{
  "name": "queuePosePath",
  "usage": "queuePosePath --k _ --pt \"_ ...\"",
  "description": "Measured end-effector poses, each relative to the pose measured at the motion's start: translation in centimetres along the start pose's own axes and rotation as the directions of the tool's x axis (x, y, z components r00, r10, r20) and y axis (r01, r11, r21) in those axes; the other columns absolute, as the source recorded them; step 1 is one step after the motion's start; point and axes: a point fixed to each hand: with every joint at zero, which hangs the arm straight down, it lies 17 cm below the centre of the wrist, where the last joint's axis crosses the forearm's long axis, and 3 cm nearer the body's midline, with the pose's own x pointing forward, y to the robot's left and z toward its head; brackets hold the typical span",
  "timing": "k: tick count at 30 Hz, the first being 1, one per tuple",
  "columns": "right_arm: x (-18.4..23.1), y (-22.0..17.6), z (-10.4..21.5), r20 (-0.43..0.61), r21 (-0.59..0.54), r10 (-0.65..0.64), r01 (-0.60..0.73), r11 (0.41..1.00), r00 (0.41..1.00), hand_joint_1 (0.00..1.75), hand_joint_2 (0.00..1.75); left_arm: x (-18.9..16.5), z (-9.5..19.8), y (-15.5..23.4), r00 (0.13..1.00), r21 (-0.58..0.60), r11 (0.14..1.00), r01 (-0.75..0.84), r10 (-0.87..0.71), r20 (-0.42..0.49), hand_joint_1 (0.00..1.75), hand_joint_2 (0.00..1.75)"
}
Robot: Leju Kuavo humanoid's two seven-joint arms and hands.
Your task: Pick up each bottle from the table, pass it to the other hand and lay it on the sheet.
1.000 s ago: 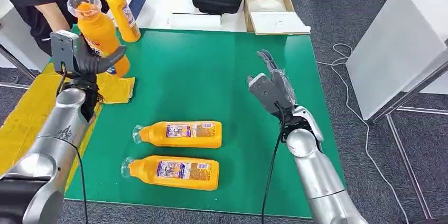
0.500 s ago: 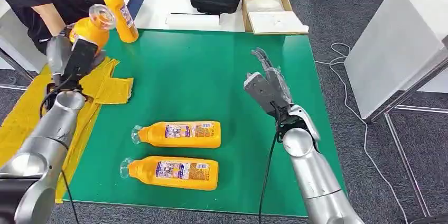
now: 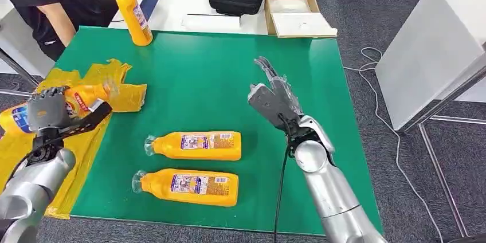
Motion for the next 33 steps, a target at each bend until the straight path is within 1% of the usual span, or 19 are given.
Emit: queuePosePath --k 2,6,12,13,14,15,21,26,33 --pt "-0.2 0.5 0.2 -0.003 0.010 -0.002 0.002 1.000 1.000 0.00 0.00 -0.3 0.9 -1.1 0.999 -0.024 0.998 0.052 -0.052 0.011 1.75 1.75" --pt "-0.9 1.6 0.8 -0.016 0.031 -0.001 0.001 1.000 1.000 0.00 0.00 -0.5 2.9 -3.2 0.994 -0.070 0.992 0.105 -0.102 0.046 1.75 1.75" --pt "-0.9 2.1 0.9 -0.020 0.045 0.004 -0.003 0.999 1.000 0.00 0.00 2.0 4.2 -4.4 0.987 -0.087 0.993 0.075 -0.062 0.145 1.75 1.75" --pt "-1.0 2.2 0.9 -0.022 0.045 0.003 -0.002 0.999 1.000 0.00 0.00 2.3 4.2 -4.3 0.986 -0.084 0.994 0.063 -0.050 0.157 1.64 1.75" --pt "-1.0 2.2 0.9 -0.023 0.046 0.002 -0.001 0.999 1.000 0.00 0.00 2.8 4.2 -4.3 0.986 -0.083 0.995 0.049 -0.035 0.164 0.09 1.75" --pt "-1.0 2.3 0.9 -0.023 0.048 0.002 -0.001 0.999 1.000 0.00 0.00 3.1 4.3 -4.3 0.986 -0.082 0.996 0.040 -0.025 0.167 0.00 0.00" --pt "-1.4 2.7 1.0 -0.031 0.055 -0.004 0.006 0.998 1.000 0.00 0.00 6.1 4.9 -4.5 0.969 -0.090 0.995 -0.040 0.060 0.241 0.00 0.00" --pt "-1.7 3.2 1.0 -0.033 0.071 -0.003 0.006 0.997 0.999 0.00 0.00 6.9 4.8 -4.4 0.965 -0.099 0.988 -0.120 0.140 0.222 0.00 0.00" --pt "-1.8 5.0 1.3 -0.021 0.115 0.020 -0.018 0.993 1.000 0.00 0.00 6.5 4.7 -4.5 0.963 -0.105 0.979 -0.174 0.192 0.191 0.00 0.00"
